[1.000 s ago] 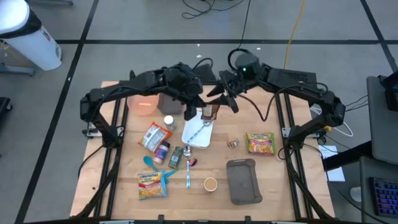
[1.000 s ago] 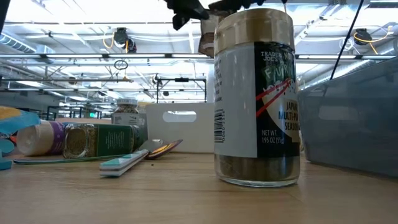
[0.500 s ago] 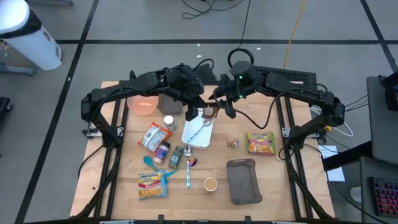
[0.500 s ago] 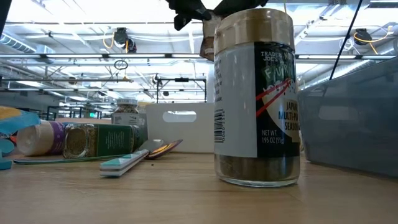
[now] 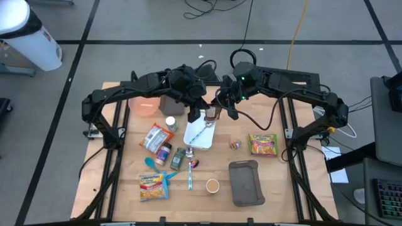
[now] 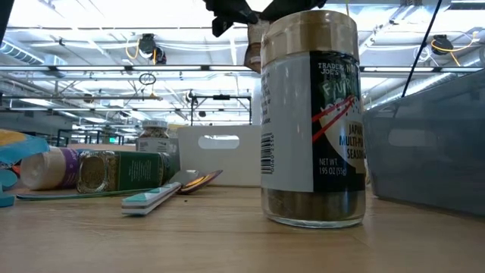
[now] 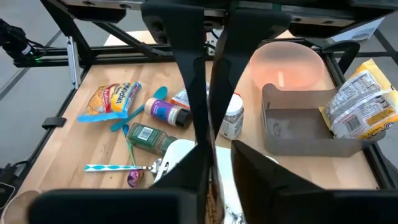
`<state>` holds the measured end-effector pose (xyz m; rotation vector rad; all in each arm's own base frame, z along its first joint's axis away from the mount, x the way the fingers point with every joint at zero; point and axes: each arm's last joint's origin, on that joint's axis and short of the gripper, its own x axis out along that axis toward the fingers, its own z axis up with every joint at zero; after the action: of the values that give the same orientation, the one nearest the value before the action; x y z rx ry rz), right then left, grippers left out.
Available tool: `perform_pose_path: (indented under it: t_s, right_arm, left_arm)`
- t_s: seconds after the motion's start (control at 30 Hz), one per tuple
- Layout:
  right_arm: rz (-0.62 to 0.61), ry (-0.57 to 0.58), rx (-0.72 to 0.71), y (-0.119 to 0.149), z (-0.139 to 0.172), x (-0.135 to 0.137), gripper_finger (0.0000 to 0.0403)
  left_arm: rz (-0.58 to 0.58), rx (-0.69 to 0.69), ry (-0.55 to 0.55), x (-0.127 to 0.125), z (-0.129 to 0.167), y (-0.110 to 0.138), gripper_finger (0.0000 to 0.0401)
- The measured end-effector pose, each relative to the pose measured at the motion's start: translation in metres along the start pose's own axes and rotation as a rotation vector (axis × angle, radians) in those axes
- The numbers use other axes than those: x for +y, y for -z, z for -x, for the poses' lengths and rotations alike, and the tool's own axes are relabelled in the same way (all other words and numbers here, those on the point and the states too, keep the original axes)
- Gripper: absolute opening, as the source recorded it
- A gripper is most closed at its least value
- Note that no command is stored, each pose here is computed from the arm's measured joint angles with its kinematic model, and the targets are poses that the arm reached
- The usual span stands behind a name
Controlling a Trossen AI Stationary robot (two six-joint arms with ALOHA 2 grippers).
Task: Pick & Place Food Item
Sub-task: Put the orange seasoning pack into the bottom black bin
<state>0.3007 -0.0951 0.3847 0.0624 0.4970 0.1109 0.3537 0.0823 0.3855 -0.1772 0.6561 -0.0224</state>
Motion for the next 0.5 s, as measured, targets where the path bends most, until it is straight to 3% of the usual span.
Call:
perform_pose_path:
  t_s: [0.13,0.5]
  right_arm:
    - [0.003,-0.001,0.001,0.0002,-0.0001,0.0,0.0006]
    - [0.003,0.002,0.0,0.0002,-0.0001,-0.0002,0.0001]
  left_arm:
    - [0.001,0.0,-0.015,0.0004,0.0001,-0.0001,0.0001]
    - [0.062,-0.006,-0.022,0.0046,0.0012,-0.0005,0.0052]
